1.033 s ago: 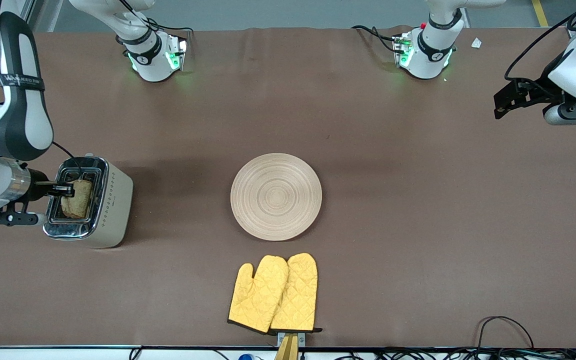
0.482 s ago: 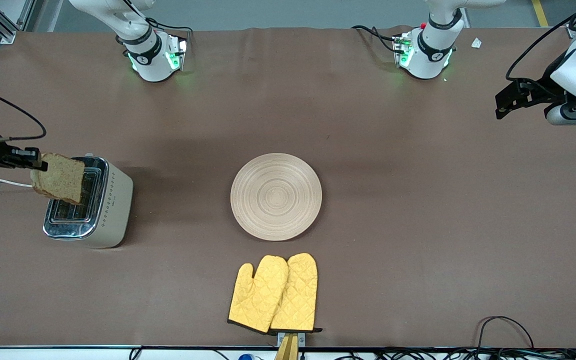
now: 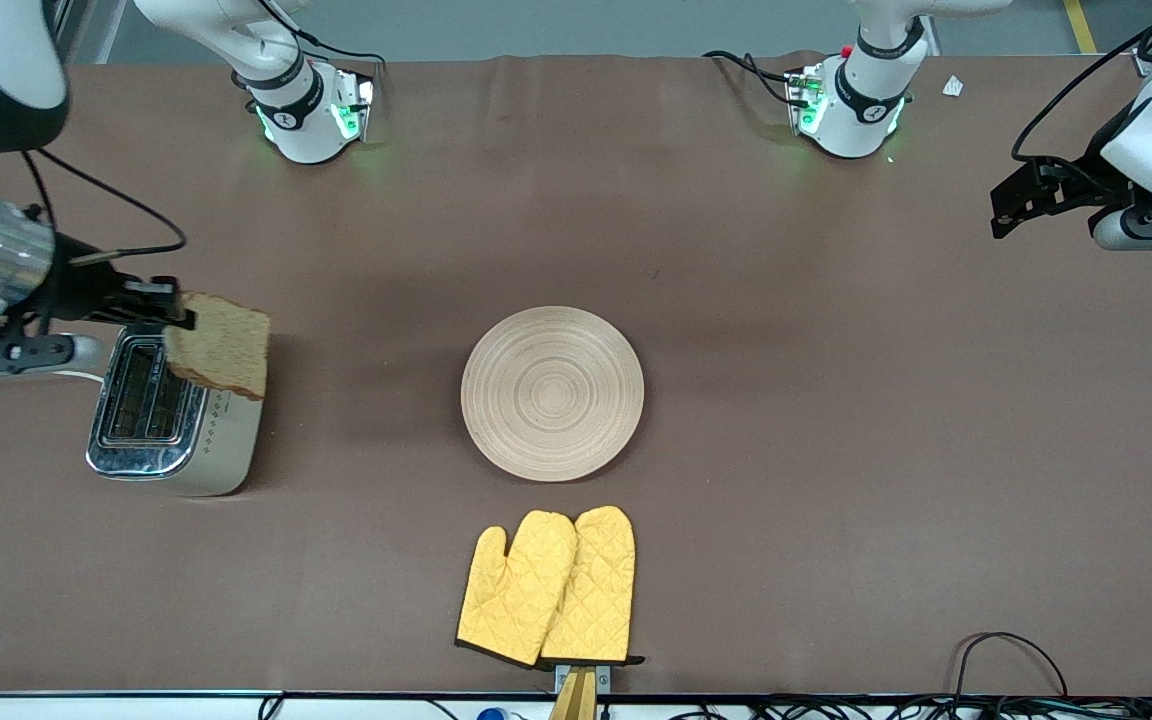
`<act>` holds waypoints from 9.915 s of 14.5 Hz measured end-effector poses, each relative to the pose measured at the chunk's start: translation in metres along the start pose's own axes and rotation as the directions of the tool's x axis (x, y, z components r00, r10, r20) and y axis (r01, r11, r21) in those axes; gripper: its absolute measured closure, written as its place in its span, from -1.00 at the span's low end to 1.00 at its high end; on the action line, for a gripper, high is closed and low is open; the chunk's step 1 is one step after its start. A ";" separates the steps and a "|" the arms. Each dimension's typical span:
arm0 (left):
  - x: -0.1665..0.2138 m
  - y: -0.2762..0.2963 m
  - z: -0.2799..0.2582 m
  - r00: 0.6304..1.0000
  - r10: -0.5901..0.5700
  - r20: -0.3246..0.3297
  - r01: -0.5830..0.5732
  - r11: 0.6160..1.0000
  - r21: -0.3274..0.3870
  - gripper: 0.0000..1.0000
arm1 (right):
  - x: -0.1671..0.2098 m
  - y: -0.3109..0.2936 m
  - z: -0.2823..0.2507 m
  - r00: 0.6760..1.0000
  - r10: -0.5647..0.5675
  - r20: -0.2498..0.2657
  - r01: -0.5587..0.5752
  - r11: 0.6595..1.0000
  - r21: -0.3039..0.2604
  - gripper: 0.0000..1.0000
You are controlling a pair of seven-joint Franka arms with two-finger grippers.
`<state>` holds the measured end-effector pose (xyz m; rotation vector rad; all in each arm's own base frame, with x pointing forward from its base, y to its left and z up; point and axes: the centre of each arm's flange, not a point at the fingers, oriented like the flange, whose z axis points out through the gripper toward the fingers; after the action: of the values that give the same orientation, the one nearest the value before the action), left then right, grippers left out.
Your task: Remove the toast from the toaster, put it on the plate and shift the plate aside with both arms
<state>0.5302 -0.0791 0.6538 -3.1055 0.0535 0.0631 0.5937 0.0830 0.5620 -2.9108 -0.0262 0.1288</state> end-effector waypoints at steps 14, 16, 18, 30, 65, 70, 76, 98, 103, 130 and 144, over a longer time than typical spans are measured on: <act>0.000 0.003 0.000 1.000 0.006 -0.001 -0.006 1.000 0.000 -1.00 | 0.019 -0.208 0.174 0.993 -0.118 0.008 0.114 0.975 0.190 0.86; 0.000 0.003 0.000 1.000 0.006 0.000 -0.006 1.000 0.000 -1.00 | 0.019 -0.226 0.199 0.994 -0.105 0.015 0.099 0.967 0.233 0.86; 0.000 0.003 0.000 1.000 0.005 0.000 -0.005 1.000 0.000 -1.00 | 0.022 -0.234 0.218 0.996 -0.092 0.003 0.088 0.965 0.248 0.86; 0.000 0.001 0.000 1.000 0.003 -0.001 -0.003 1.000 0.000 -1.00 | 0.049 -0.175 0.342 0.981 -0.187 0.042 0.178 0.971 0.162 0.86; 0.144 0.110 0.331 0.956 0.267 0.119 -0.149 0.795 -0.587 -0.98 | 0.010 0.032 0.039 0.976 -0.178 0.127 0.195 0.971 -0.135 -1.00; 0.142 0.161 0.379 0.951 0.298 0.083 -0.166 0.718 -0.676 -0.71 | -0.034 0.094 -0.030 0.988 -0.087 0.130 0.107 0.982 -0.158 -1.00; 0.133 0.203 0.444 0.957 0.277 0.080 -0.112 0.612 -0.783 -0.24 | -0.069 0.108 -0.069 0.989 -0.060 0.136 0.086 0.977 -0.195 -1.00; 0.111 0.245 0.517 0.966 0.228 0.125 -0.003 0.491 -0.871 0.82 | -0.078 0.111 -0.091 0.995 -0.036 0.091 0.054 0.977 -0.205 -1.00; 0.117 0.242 0.507 0.969 0.226 0.105 -0.018 0.485 -0.874 0.82 | -0.078 0.111 -0.091 0.995 -0.036 0.092 0.054 0.977 -0.205 -1.00; 0.135 -0.230 0.371 0.985 0.104 -0.136 -0.170 0.532 -0.830 0.82 | -0.078 0.109 -0.092 0.995 -0.039 0.090 0.057 0.977 -0.206 -1.00; 0.082 -0.310 0.515 0.999 0.015 -0.041 -0.044 0.446 -0.894 0.82 | -0.078 0.109 -0.092 0.995 -0.039 0.090 0.057 0.977 -0.206 -1.00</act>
<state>0.6023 0.2463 0.1471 -4.2141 0.1052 0.0639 0.5253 -0.0464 0.6336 -3.1085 -0.1322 0.2565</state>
